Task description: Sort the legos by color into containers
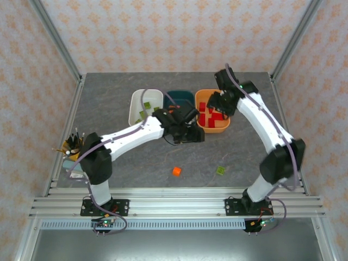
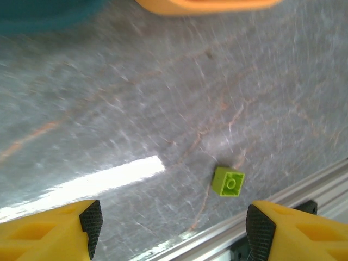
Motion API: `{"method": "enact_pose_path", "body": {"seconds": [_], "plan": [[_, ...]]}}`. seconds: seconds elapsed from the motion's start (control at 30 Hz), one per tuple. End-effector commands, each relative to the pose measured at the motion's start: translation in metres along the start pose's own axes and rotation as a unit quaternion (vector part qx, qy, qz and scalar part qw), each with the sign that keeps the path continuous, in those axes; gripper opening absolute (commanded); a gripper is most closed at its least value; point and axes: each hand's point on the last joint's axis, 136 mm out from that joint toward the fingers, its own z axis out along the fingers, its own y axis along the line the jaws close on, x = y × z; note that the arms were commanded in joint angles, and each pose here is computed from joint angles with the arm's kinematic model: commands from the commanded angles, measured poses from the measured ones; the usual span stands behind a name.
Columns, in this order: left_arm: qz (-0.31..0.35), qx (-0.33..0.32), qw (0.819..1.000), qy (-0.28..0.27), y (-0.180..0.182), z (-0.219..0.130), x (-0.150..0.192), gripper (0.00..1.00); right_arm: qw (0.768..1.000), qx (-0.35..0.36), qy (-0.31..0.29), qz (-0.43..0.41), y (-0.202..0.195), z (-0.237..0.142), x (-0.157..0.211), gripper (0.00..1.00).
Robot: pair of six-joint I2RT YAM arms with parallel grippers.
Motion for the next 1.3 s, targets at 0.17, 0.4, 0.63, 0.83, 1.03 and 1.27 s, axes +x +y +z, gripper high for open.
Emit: {"method": "enact_pose_path", "body": {"seconds": [0.17, 0.4, 0.63, 0.83, 1.03, 1.27], "plan": [[0.113, -0.053, 0.990, 0.065, -0.037, 0.053, 0.057, 0.74, 0.979, 0.091, 0.032, 0.178, -0.118, -0.060, 0.118, 0.61], [0.158, -0.088, 0.980, 0.083, -0.053, 0.095, 0.079, 0.76, 0.968, 0.072, -0.070, 0.232, -0.150, -0.117, 0.116, 0.66], [0.182, -0.102, 0.973, 0.098, -0.063, 0.126, 0.085, 0.76, 0.968, 0.027, -0.122, 0.216, -0.140, -0.148, 0.094, 0.69], [0.184, -0.105, 0.970, 0.115, -0.064, 0.147, 0.091, 0.71, 0.969, 0.017, -0.120, 0.217, -0.138, -0.146, 0.095, 0.68], [0.188, -0.111, 0.969, 0.118, -0.060, 0.156, 0.096, 0.44, 0.969, 0.015, -0.118, 0.216, -0.138, -0.142, 0.097, 0.67], [0.192, -0.140, 0.968, 0.087, -0.053, 0.143, 0.082, 0.30, 0.973, 0.004, -0.117, 0.201, -0.131, -0.139, 0.094, 0.67]]}}
